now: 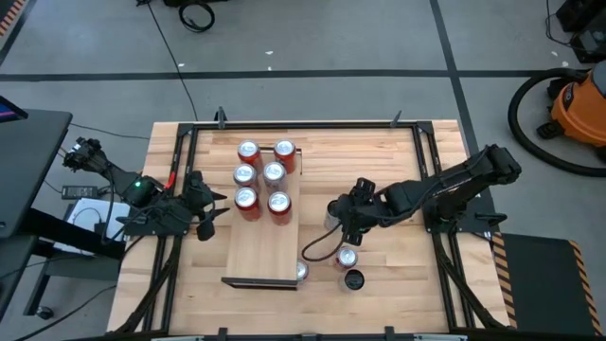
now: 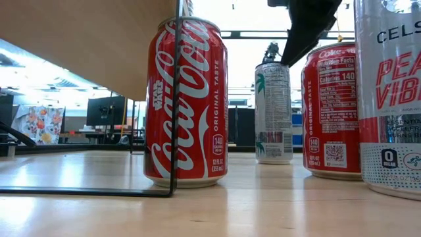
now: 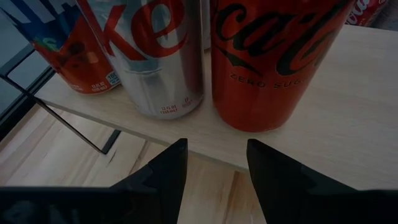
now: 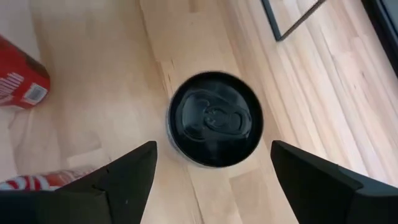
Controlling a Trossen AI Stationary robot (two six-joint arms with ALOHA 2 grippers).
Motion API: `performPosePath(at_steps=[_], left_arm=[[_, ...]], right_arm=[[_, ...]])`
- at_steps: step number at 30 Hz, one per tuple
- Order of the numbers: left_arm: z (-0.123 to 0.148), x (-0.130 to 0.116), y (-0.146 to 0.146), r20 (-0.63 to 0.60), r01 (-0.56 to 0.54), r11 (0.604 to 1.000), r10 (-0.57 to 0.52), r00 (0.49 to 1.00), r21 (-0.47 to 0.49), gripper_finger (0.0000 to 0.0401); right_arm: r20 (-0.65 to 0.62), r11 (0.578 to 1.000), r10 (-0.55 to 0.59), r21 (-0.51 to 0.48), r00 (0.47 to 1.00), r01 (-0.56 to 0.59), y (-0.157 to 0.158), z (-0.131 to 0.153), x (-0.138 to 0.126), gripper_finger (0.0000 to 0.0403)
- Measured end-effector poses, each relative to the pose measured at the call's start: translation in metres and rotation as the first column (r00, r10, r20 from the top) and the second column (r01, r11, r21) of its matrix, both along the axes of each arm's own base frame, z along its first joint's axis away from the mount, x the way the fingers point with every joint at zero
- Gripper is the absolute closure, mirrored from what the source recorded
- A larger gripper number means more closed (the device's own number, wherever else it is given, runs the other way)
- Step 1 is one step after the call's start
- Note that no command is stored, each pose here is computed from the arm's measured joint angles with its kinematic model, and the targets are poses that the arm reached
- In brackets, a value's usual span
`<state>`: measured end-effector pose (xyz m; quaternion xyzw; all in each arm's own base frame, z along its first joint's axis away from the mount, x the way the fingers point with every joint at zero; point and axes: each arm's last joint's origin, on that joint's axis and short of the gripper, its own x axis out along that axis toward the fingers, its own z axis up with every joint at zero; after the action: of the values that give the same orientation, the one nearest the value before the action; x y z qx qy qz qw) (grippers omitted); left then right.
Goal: Place canned beverage on shelf
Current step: Put the left white yellow soda can on the shelf
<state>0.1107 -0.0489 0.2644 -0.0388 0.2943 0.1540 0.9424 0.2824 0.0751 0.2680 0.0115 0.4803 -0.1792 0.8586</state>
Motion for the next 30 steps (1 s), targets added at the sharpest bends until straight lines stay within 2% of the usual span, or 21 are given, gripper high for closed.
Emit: performPosePath(at_steps=[8,11,15,17,23,30], left_arm=[[0.0,0.0,0.0,0.0,0.0,1.0,0.0,1.0,0.0,0.0223],[0.0,0.0,0.0,0.0,0.0,1.0,0.0,1.0,0.0,0.0223],[0.0,0.0,0.0,0.0,0.0,1.0,0.0,1.0,0.0,0.0223],[0.0,0.0,0.0,0.0,0.0,1.0,0.0,1.0,0.0,0.0223],[0.0,0.0,0.0,0.0,0.0,1.0,0.0,1.0,0.0,0.0223],[0.0,0.0,0.0,-0.004,0.004,1.0,-0.004,1.0,-0.017,0.0223]], right_arm=[[-0.04,0.999,-0.017,-0.044,0.999,0.015,-0.006,-0.023,-0.005,0.0077],[-0.099,0.994,-0.038,-0.108,0.994,0.027,-0.013,-0.026,-0.01,0.0077],[-0.146,0.968,-0.107,-0.242,0.983,0.069,-0.023,-0.027,-0.017,0.0077],[-0.149,0.959,-0.141,-0.265,0.979,0.098,-0.026,-0.027,-0.019,0.0077],[-0.154,0.993,-0.091,-0.093,0.984,0.077,-0.018,-0.028,-0.016,0.0078],[-0.043,0.996,-0.09,-0.014,0.995,0.089,0.001,-0.026,-0.012,0.0078]])
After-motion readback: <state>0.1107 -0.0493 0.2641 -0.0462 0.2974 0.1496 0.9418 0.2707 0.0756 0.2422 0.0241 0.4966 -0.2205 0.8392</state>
